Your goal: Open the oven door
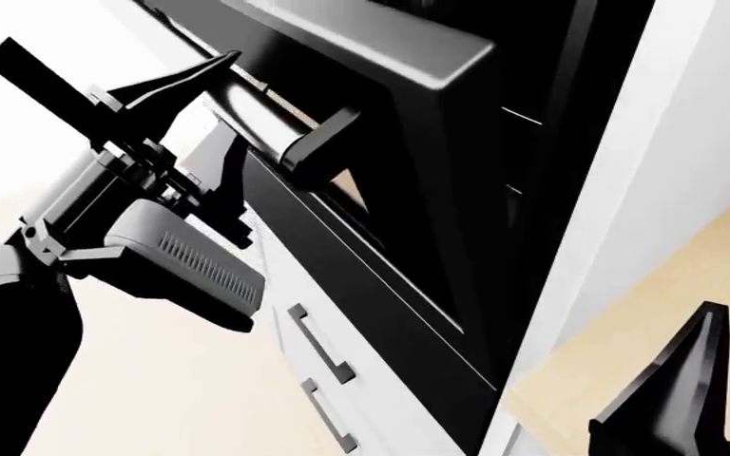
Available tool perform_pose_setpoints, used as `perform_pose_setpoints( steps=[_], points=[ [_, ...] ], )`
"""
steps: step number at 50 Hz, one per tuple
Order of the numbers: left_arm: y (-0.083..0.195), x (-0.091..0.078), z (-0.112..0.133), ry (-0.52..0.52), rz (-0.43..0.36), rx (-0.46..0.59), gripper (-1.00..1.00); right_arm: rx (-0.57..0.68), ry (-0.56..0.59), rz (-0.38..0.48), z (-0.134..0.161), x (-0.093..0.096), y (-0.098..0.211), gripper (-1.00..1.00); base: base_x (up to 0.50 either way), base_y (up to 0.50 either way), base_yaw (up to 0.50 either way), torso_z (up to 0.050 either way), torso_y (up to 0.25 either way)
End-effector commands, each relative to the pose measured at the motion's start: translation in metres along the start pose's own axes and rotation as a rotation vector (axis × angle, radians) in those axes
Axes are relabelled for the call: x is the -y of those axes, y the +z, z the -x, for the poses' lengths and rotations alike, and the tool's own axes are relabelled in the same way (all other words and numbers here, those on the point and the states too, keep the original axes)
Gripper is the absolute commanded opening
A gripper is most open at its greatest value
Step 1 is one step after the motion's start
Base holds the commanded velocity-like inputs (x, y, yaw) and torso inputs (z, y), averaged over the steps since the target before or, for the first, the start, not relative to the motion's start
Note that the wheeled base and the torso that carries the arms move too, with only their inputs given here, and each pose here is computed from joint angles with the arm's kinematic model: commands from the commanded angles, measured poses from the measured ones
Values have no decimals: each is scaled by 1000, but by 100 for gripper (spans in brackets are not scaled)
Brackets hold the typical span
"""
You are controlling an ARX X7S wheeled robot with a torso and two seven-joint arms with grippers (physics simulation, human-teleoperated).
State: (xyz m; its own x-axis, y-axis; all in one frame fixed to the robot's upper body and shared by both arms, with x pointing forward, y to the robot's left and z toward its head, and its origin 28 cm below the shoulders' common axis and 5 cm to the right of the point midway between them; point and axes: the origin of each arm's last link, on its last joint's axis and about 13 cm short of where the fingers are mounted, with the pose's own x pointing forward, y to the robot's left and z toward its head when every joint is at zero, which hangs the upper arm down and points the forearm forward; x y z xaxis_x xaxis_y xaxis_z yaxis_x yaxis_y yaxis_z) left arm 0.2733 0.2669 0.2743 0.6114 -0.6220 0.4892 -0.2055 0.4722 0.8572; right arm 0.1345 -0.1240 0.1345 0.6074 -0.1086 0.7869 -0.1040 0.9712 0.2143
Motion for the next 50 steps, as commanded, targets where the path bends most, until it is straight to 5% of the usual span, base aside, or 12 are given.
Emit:
perform_pose_setpoints(
  steps=[1, 50],
  points=[
    [17, -13, 3, 169, 28, 81, -100, 1, -3, -1, 1, 0, 0, 100, 0, 0, 0, 0, 11],
    [18, -2, 22, 152, 55, 34, -100, 5, 3, 1, 0, 0, 1, 100, 0, 0, 0, 1, 4]
  ],
)
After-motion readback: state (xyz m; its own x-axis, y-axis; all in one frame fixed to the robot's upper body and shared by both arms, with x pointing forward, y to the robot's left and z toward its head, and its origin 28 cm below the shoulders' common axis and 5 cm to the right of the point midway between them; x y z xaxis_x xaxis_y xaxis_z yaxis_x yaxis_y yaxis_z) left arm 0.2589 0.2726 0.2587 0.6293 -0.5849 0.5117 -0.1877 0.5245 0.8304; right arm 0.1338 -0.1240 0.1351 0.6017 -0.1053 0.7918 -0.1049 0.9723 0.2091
